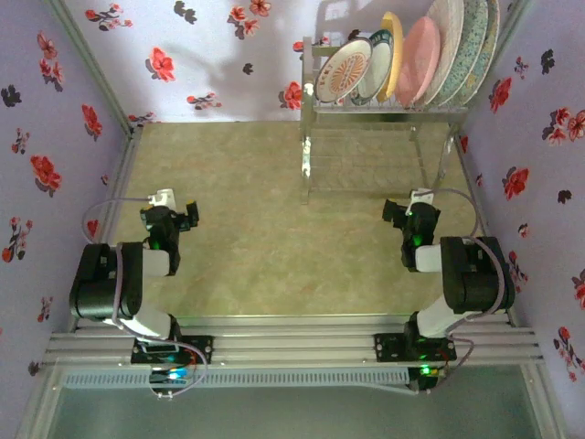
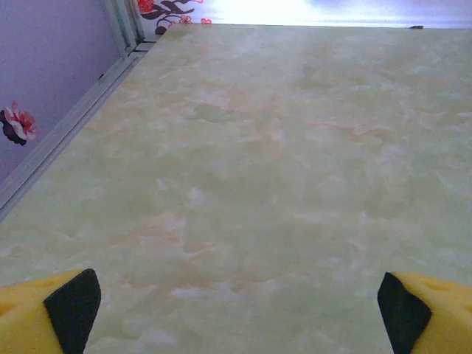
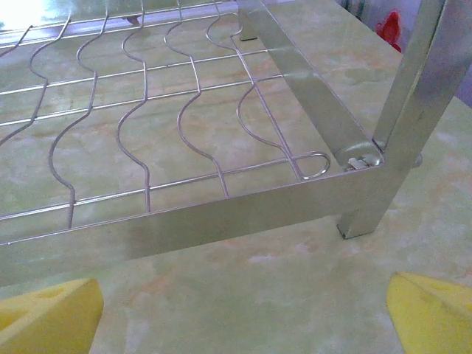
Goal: Unload the plates from the dish rack
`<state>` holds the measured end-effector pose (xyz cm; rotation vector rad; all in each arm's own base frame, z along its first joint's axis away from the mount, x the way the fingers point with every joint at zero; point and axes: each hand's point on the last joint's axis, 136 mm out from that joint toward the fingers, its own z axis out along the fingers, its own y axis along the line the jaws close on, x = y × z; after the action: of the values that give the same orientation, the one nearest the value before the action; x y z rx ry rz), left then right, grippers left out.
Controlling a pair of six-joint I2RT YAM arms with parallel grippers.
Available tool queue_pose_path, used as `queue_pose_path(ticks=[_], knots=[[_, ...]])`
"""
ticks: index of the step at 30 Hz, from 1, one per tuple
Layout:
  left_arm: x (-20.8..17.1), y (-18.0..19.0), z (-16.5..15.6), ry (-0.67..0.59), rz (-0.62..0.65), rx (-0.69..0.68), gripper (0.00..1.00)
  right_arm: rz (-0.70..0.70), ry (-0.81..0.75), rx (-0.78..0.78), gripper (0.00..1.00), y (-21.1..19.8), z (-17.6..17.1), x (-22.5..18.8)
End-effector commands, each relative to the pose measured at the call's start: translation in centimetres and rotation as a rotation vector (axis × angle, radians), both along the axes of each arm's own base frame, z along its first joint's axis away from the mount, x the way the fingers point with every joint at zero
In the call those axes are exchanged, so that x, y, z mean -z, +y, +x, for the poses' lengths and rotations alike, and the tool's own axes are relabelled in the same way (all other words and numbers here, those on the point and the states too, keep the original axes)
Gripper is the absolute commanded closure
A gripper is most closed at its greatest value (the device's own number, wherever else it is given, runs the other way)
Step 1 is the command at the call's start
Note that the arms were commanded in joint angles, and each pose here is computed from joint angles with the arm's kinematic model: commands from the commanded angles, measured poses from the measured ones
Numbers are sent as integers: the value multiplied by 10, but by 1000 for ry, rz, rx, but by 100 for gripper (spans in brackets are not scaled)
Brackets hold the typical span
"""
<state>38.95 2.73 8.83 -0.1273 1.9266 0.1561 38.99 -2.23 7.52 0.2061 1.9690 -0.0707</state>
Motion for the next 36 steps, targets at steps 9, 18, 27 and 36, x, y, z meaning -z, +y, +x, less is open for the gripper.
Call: queue_pose_path(ticks=[9, 18, 27, 36], knots=[[-7, 0, 6, -17, 18, 11, 0, 2, -36, -7, 1, 1, 6, -11], [-7, 0, 6, -17, 18, 10, 0, 2, -32, -7, 1, 1, 6, -11], [-8, 0, 6, -19, 17, 9, 0, 3, -55, -13, 1, 2, 4, -14], [-64, 16, -42, -224, 49, -149, 0, -59, -279, 306, 1, -42, -63, -112]])
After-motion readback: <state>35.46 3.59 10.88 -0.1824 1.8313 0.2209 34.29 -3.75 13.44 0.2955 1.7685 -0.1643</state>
